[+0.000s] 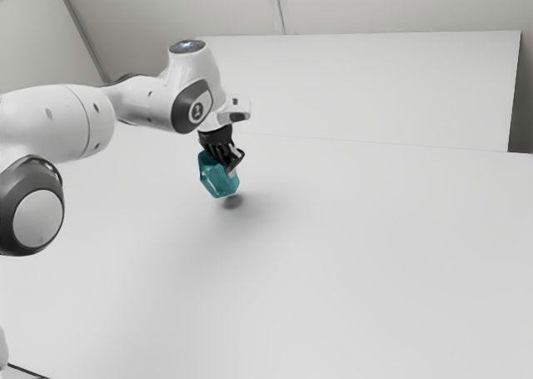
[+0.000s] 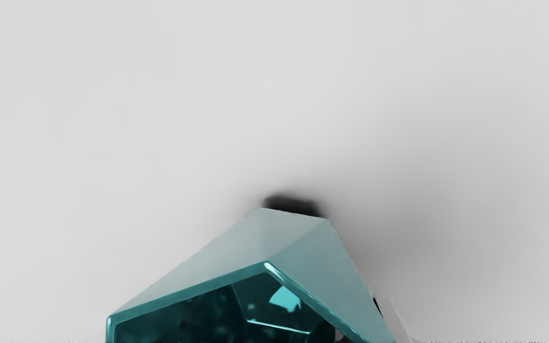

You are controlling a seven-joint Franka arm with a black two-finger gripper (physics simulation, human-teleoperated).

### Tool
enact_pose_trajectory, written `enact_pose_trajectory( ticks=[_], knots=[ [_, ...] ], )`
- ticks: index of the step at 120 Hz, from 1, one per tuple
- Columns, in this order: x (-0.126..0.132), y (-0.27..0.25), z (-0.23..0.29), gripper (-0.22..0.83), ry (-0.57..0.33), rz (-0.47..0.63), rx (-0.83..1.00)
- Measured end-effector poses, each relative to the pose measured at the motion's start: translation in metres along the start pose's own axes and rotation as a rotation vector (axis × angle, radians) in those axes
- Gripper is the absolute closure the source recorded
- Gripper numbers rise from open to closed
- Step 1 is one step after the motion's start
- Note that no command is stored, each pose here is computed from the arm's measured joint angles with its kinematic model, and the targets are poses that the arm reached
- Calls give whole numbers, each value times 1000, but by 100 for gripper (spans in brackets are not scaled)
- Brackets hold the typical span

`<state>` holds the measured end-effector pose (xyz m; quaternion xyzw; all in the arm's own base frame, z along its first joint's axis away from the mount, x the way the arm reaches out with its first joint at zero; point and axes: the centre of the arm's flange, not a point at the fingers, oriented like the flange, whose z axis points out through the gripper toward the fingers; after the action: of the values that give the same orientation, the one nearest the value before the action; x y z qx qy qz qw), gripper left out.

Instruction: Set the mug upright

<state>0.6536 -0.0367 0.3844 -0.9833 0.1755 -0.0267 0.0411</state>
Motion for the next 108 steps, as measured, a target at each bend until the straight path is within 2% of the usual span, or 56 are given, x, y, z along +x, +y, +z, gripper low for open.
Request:
enact_pose_trajectory(
  ticks=[30,60,86,96,108],
  knots=[
    [-1,7,37,78,-82,-27,-3],
    [-1,11,48,78,-101,-55,-5],
    [-2,10,47,35,-99,-77,-14],
    [-1,11,41,23,-92,-79,-11],
    [0,10,23,15,-69,-82,-4]
  ],
)
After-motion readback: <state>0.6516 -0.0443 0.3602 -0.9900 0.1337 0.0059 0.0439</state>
